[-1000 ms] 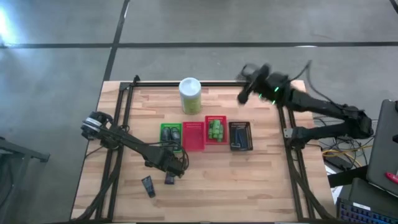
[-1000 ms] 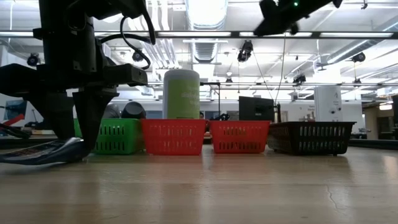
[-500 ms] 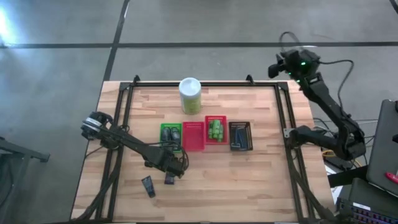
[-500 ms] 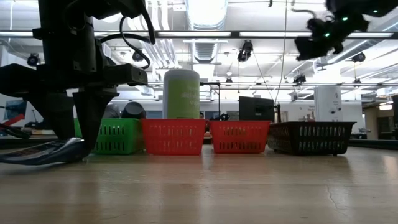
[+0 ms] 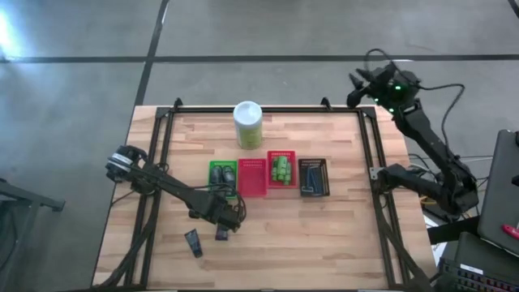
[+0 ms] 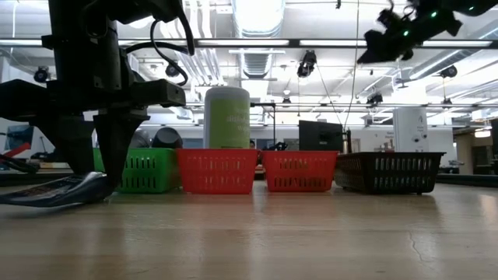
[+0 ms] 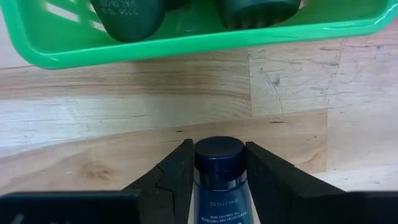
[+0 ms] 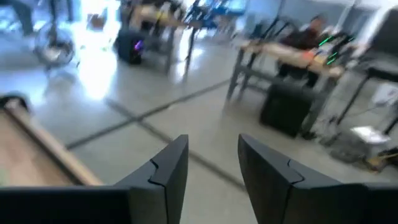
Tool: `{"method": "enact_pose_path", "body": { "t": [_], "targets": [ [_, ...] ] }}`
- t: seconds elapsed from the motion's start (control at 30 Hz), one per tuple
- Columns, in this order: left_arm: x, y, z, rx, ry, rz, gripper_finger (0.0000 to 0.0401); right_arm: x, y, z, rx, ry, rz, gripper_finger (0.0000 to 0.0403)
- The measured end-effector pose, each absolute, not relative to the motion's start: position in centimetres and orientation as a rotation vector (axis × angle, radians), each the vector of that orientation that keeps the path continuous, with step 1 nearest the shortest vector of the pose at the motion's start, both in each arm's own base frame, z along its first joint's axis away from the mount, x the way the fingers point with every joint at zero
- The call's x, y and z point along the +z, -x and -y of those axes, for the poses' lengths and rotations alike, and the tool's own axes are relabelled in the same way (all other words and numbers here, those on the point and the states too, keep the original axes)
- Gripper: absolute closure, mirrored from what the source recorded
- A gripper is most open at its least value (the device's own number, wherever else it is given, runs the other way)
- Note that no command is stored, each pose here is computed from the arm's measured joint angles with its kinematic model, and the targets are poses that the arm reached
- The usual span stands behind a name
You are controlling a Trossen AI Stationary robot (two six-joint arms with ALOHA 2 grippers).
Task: Pick & Place Travel size toiletries
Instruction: Put the blue shaving cream into the left red bin
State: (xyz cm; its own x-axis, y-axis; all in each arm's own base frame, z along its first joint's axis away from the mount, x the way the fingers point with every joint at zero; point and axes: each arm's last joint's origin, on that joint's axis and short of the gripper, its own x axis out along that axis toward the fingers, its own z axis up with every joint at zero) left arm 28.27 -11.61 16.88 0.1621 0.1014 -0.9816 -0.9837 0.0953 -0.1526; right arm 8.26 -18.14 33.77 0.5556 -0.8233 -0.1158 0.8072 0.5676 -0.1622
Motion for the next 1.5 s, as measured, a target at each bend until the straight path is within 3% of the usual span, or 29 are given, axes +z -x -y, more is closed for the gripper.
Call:
{"method": "enact_pose_path", "body": {
  "t": [0.23,0.33,0.47,0.6,0.97,1.17,1.5],
  "targets": [
    [16.9,-28.3,11.6,1.079,1.139,-1.056,0.0266,35.6,-9.9,18.6,-0.907,0.223,-0.299,0.0243],
    [16.9,-28.3,11.6,1.079,1.140,-1.056,0.0266,37.2,-10.6,17.9,-0.981,0.290,-0.346,0.0235],
    [16.9,-28.3,11.6,1.080,1.139,-1.054,0.0266,39.1,-11.1,16.2,-1.070,0.389,-0.347,0.0224],
    [16.9,-28.3,11.6,1.080,1.137,-1.053,0.0266,39.6,-10.9,14.1,-1.034,0.417,-0.296,0.0214],
    [16.9,-28.3,11.5,1.065,1.114,-1.060,0.0266,38.8,-6.1,8.5,-1.152,0.389,-0.244,0.0197],
    [16.9,-28.3,11.5,1.065,1.114,-1.060,0.0266,37.9,-3.3,6.1,-1.385,0.414,-0.243,0.0198],
    [16.9,-28.3,11.5,1.066,1.114,-1.059,0.0266,32.5,-2.6,5.5,-1.453,0.302,-0.228,0.0224]
  ]
}}
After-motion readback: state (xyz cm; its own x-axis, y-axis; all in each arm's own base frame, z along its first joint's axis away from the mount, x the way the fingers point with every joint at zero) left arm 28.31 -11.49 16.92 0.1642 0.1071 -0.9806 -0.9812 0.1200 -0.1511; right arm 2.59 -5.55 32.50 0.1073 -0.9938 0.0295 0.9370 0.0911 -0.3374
